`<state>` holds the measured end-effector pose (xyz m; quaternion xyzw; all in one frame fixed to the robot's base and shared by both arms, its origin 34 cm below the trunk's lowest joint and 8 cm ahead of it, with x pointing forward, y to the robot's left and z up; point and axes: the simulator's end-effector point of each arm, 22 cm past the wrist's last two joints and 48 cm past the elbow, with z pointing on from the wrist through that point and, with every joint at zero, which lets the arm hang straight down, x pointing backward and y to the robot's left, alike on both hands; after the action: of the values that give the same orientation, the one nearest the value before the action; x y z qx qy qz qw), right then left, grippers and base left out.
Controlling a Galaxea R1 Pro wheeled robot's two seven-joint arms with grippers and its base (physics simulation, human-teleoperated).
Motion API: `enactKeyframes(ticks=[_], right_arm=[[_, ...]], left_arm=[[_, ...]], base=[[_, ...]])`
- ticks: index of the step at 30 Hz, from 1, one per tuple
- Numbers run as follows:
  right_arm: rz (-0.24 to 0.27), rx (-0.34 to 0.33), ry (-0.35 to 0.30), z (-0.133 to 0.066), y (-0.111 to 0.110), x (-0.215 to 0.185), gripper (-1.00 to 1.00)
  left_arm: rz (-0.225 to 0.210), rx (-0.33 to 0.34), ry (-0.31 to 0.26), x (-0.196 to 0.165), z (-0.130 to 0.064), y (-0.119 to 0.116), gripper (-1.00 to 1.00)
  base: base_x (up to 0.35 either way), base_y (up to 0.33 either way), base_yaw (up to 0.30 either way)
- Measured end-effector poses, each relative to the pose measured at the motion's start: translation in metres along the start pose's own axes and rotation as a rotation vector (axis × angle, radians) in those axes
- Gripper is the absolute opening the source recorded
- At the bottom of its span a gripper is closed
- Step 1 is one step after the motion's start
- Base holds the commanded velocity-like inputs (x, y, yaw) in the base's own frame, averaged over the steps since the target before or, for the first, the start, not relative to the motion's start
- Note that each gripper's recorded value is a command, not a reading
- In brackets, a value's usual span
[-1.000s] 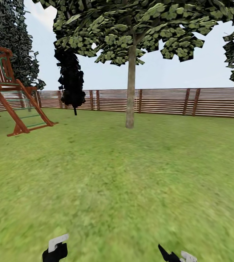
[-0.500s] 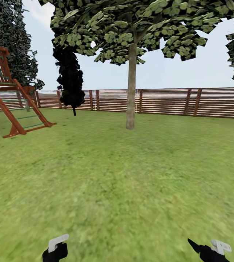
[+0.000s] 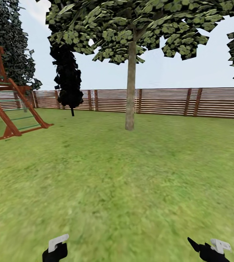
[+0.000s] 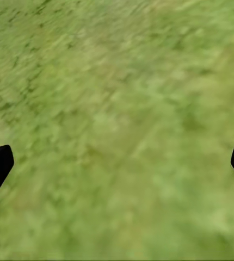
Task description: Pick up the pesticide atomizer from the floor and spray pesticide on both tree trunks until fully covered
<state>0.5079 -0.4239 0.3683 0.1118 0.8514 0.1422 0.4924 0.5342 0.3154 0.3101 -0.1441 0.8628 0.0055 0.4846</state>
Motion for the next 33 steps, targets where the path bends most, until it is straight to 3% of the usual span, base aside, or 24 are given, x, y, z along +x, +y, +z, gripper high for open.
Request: enactKeyframes(ticks=[15,33], right_arm=[[0.003,0.002,-0.003,-0.0001,-0.0005,-0.0004,1.00],[0.006,0.003,-0.006,-0.0001,-0.0006,-0.0011,1.00]], left_arm=[[0.000,0.000,0.000,0.0000,0.0000,0.0000,-1.00],[0.000,0.000,0.000,0.0000,0.0000,0.0000,-1.00]], base=[[0.337,0.000,-0.282],[0.337,0.000,-0.020]])
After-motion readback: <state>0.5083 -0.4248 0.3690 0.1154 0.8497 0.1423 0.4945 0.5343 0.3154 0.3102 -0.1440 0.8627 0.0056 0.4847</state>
